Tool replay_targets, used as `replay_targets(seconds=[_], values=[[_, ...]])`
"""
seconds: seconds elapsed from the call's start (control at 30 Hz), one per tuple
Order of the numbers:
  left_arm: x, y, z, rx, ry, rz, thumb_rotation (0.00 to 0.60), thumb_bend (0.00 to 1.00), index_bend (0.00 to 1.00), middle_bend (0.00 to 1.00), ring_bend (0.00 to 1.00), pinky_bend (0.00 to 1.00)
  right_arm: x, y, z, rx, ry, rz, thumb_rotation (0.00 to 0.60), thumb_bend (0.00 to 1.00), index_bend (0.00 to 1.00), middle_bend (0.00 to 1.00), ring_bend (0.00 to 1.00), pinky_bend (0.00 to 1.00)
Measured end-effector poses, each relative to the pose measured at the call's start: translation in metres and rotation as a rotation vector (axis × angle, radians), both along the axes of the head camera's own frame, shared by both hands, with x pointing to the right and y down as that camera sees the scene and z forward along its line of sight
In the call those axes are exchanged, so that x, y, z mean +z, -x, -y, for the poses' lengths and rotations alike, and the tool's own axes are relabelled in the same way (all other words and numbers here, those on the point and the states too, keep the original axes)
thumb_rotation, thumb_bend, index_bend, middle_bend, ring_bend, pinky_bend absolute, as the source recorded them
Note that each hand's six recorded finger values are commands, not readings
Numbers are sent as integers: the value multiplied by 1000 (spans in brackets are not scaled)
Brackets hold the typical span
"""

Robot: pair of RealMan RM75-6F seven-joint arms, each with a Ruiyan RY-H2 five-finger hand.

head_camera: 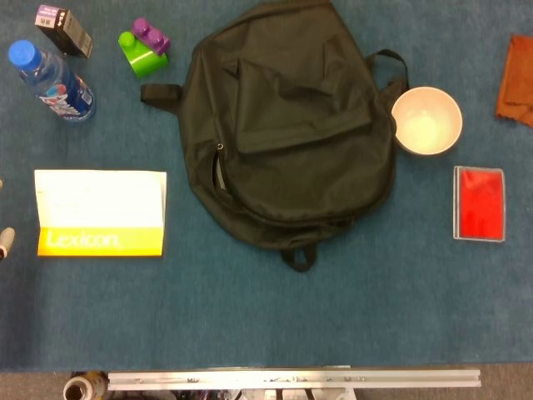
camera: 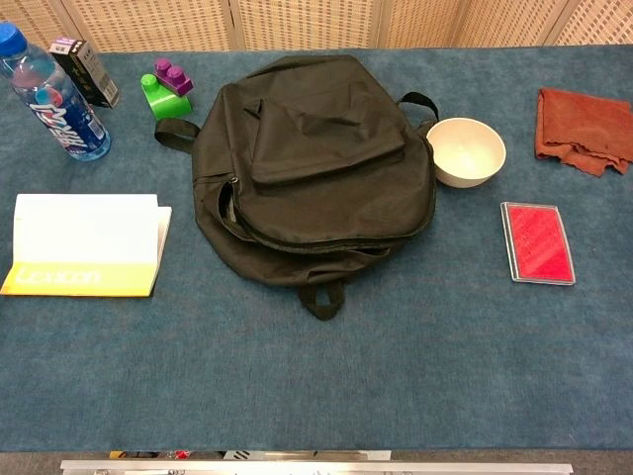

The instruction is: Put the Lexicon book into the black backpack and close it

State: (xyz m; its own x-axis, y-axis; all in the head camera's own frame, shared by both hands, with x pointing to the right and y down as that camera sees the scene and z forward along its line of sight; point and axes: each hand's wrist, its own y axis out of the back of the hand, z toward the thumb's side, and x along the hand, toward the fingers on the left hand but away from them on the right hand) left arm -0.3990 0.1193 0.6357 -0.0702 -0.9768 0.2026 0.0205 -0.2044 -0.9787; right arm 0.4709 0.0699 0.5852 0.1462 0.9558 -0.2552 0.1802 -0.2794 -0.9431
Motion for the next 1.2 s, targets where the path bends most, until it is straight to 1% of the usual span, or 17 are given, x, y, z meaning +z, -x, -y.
replay_targets(seconds=[0.27, 0.47, 0.67, 0.9, 1.07, 1.2], values=[[0, 0, -1, 5, 6, 2, 600, 197, 320, 350, 311, 214, -6, 0, 4, -1, -27, 12, 600, 82, 370, 373, 278, 374], [6, -5, -3, 44, 43, 11, 600, 198, 317, 350, 311, 214, -15, 0, 13, 9, -57, 23, 600, 82, 370, 373, 278, 373], [21, -16, -5, 112, 114, 32, 600, 198, 294, 343, 301, 214, -17, -1, 15, 16, -59, 29, 600, 82, 370, 373, 278, 373], [46, -29, -7, 182, 226, 57, 600, 198, 196, 254, 208, 200, -17, -1, 11, 10, -56, 30, 600, 82, 370, 373, 278, 374], [62, -36, -7, 207, 288, 68, 600, 197, 142, 203, 166, 188, -17, -2, 9, 11, -55, 31, 600, 82, 370, 373, 278, 374], [77, -42, -7, 236, 339, 80, 600, 172, 114, 176, 151, 183, -15, -4, 7, 15, -52, 28, 600, 82, 370, 373, 278, 374]])
